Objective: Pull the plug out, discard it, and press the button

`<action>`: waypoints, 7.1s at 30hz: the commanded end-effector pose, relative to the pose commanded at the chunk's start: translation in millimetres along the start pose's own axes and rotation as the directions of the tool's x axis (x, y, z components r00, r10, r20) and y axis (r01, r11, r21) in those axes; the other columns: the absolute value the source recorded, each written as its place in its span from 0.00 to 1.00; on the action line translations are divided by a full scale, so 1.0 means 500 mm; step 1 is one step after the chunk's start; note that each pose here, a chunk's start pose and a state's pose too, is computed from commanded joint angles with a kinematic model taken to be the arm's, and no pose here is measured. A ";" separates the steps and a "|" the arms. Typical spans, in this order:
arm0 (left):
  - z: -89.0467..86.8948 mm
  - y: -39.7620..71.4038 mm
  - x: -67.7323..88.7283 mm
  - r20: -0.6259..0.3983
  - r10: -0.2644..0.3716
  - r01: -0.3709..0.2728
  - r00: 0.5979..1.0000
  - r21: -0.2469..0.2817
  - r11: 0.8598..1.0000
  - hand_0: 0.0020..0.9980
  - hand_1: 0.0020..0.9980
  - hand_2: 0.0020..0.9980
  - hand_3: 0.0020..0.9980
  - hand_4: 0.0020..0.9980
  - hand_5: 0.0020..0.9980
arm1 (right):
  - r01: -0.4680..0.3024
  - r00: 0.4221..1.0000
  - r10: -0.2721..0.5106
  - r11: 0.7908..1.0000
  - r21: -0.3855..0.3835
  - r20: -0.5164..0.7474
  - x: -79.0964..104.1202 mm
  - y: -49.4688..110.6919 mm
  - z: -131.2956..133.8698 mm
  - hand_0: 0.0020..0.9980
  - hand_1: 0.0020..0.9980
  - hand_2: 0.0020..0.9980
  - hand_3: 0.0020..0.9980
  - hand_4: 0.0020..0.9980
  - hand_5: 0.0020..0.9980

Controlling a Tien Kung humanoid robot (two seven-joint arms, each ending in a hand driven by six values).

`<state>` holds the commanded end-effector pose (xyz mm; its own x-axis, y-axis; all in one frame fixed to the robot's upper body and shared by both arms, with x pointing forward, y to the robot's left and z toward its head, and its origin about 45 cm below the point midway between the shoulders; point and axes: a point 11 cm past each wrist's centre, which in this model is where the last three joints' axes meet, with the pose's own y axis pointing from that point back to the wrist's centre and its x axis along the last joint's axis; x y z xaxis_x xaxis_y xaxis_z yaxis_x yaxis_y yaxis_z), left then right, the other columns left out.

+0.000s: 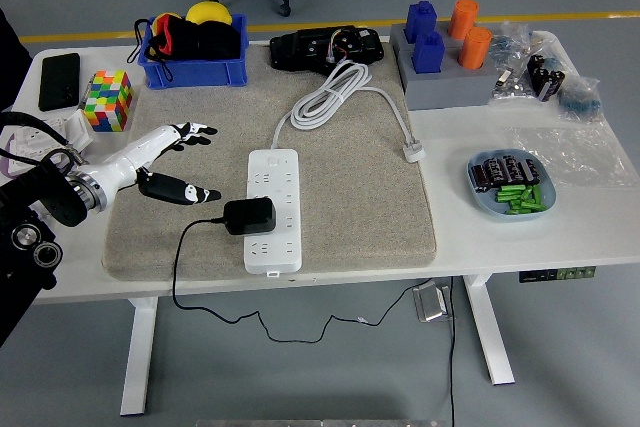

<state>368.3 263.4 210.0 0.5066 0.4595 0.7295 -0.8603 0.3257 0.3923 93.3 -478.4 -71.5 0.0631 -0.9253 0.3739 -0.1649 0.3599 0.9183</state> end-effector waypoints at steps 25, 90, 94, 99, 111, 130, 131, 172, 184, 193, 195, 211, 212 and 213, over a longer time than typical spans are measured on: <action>0.016 -0.048 -0.098 0.110 -0.012 0.015 0.994 -0.030 0.999 0.81 0.68 0.63 0.68 1.00 0.00 | 0.003 1.000 -0.003 1.000 -0.003 0.002 -0.003 0.000 0.003 0.76 0.71 0.72 0.73 0.77 0.65; -0.088 -0.088 0.014 0.053 0.108 -0.115 0.993 0.153 0.982 0.59 0.53 0.54 0.59 0.74 0.00 | 0.006 1.000 -0.006 1.000 -0.003 0.008 -0.005 -0.001 0.003 0.76 0.71 0.72 0.73 0.77 0.65; -0.078 -0.087 0.015 0.022 0.104 -0.106 0.994 0.139 0.985 0.60 0.63 0.65 0.81 0.89 0.00 | 0.005 1.000 -0.005 1.000 -0.002 0.008 -0.004 -0.001 0.002 0.76 0.71 0.72 0.73 0.77 0.65; -0.069 -0.086 0.024 0.040 0.102 -0.107 0.994 0.138 0.985 0.61 0.66 0.70 0.87 0.90 0.00 | 0.004 1.000 -0.004 1.000 -0.002 0.005 -0.003 0.000 0.002 0.76 0.71 0.72 0.73 0.77 0.65; -0.023 -0.100 0.051 0.169 0.067 -0.090 0.983 0.132 0.987 0.45 0.49 0.50 0.88 0.67 0.00 | 0.002 1.000 -0.002 1.000 -0.003 -0.004 0.000 0.000 0.001 0.76 0.71 0.72 0.73 0.77 0.65; 0.058 -0.161 -0.016 0.350 -0.048 0.014 0.936 0.098 0.995 0.11 0.09 0.15 0.74 0.00 0.00 | 0.002 1.000 -0.002 1.000 -0.007 -0.004 0.000 -0.001 0.005 0.76 0.71 0.72 0.73 0.77 0.65; 0.061 -0.163 -0.020 0.353 -0.051 0.019 0.934 0.096 0.995 0.11 0.09 0.15 0.74 0.00 0.00 | 0.002 1.000 -0.002 1.000 -0.007 -0.003 0.000 -0.001 0.006 0.76 0.71 0.72 0.73 0.77 0.65; 0.073 -0.200 -0.071 0.455 -0.127 0.060 0.881 0.157 0.986 0.07 0.07 0.13 0.75 0.00 0.00 | 0.006 1.000 -0.006 1.000 -0.008 0.000 -0.003 -0.001 0.007 0.76 0.71 0.72 0.73 0.77 0.65; 0.071 -0.199 -0.073 0.463 -0.124 0.059 0.877 0.152 0.987 0.07 0.07 0.13 0.75 0.00 0.00 | 0.009 1.000 -0.009 1.000 -0.005 0.003 -0.006 -0.001 0.005 0.76 0.71 0.72 0.73 0.77 0.65; 0.099 -0.178 -0.012 0.411 -0.006 -0.030 0.912 0.082 0.996 0.07 0.07 0.13 0.75 0.00 0.00 | 0.007 1.000 -0.007 1.000 -0.010 0.002 -0.005 -0.001 0.009 0.76 0.71 0.72 0.73 0.77 0.65; 0.098 -0.172 -0.003 0.391 0.013 -0.044 0.920 0.073 0.996 0.07 0.07 0.13 0.75 0.00 0.00 | 0.008 1.000 -0.008 1.000 -0.008 0.003 -0.005 -0.001 0.007 0.76 0.71 0.72 0.73 0.77 0.65; -0.005 -0.051 0.107 0.092 0.333 -0.337 0.939 0.039 0.941 0.31 0.34 0.30 0.70 0.10 0.00 | 0.005 1.000 -0.005 1.000 -0.003 0.010 -0.003 -0.001 0.003 0.76 0.71 0.72 0.73 0.77 0.65; -0.014 -0.042 0.114 0.076 0.354 -0.357 0.932 0.043 0.933 0.60 0.66 0.59 0.75 0.61 0.00 | 0.005 1.000 -0.005 1.000 -0.002 0.010 -0.003 -0.001 0.002 0.76 0.71 0.72 0.73 0.77 0.66; -0.023 -0.033 0.121 0.061 0.373 -0.376 0.926 0.049 0.925 0.60 0.66 0.59 0.75 0.61 0.00 | 0.005 1.000 -0.005 1.000 -0.002 0.009 -0.003 -0.001 0.001 0.76 0.71 0.72 0.73 0.77 0.66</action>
<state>413.9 295.2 241.1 0.1442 0.4966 0.8559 -0.9894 0.0881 0.1156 92.6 -477.2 -72.6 0.0551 -0.9283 0.3677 -0.1628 0.3550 0.9206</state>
